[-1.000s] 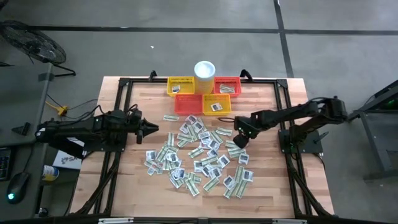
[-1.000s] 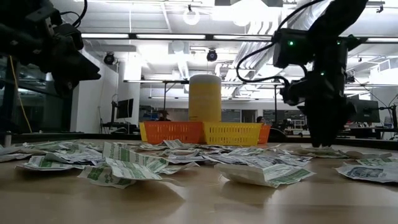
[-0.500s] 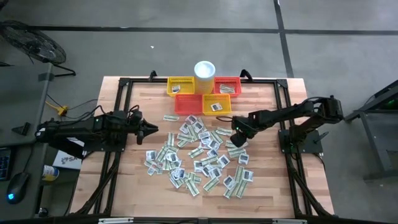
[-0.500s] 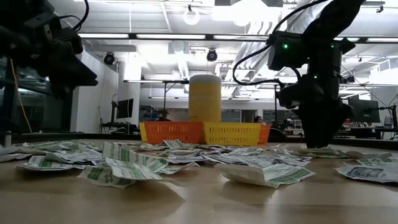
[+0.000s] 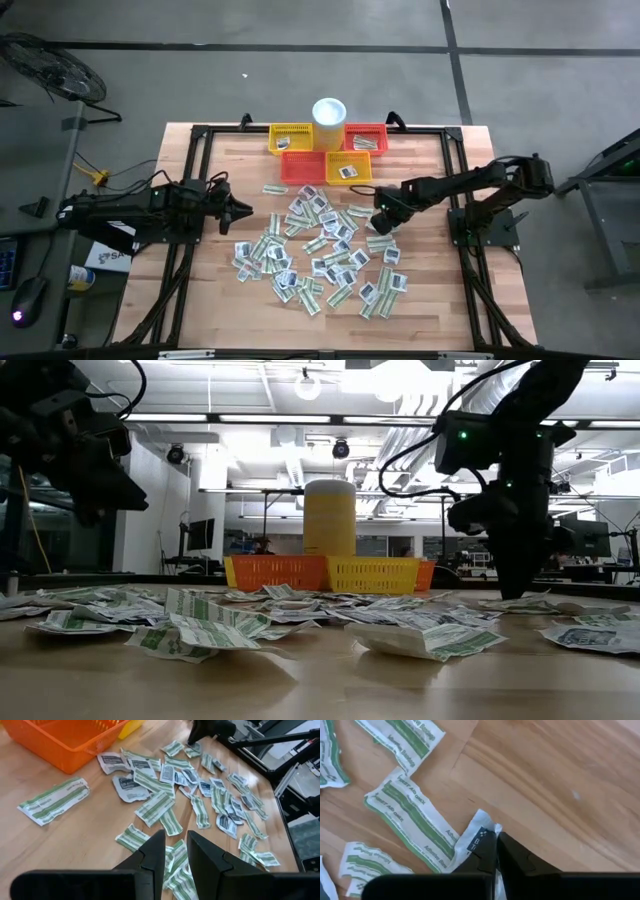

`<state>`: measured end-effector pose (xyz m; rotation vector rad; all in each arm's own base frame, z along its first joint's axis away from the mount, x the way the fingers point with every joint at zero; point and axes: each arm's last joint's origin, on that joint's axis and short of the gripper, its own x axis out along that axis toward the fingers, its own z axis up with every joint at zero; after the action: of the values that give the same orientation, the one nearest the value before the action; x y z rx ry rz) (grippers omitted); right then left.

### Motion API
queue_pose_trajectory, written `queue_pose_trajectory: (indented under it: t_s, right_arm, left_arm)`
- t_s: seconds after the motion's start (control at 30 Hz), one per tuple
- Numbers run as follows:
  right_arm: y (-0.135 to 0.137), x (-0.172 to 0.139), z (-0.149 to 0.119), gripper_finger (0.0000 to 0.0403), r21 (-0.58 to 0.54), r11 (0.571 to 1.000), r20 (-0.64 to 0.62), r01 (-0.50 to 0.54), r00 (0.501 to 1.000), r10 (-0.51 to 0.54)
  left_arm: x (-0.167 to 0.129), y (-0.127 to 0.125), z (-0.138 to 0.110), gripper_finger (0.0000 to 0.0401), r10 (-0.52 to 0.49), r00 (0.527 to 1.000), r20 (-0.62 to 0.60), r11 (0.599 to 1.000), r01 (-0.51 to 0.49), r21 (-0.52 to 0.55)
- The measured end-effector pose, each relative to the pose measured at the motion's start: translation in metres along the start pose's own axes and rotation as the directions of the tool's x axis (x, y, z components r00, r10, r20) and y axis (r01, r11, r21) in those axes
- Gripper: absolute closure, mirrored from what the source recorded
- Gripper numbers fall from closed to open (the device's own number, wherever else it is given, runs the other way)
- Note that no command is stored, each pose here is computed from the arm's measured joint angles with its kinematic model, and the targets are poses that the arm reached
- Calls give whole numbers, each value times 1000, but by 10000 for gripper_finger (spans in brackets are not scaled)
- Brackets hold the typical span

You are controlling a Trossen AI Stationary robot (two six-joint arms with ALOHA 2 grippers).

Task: Pick & Place First Aid Supplies
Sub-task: Put the black towelette pack into the bottom yellow basket

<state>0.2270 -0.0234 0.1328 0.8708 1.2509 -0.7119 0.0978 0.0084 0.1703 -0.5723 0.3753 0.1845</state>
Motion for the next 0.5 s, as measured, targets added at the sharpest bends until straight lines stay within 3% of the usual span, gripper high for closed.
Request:
queue_pose_trajectory:
  t_s: [0.5]
  right_arm:
    - [-11, -46, 11, 402, 33, 991, 217, -132, 969, 122]
  left_arm:
    - [0, 0, 0, 321, 1, 1000, 1, 1000, -1, 0]
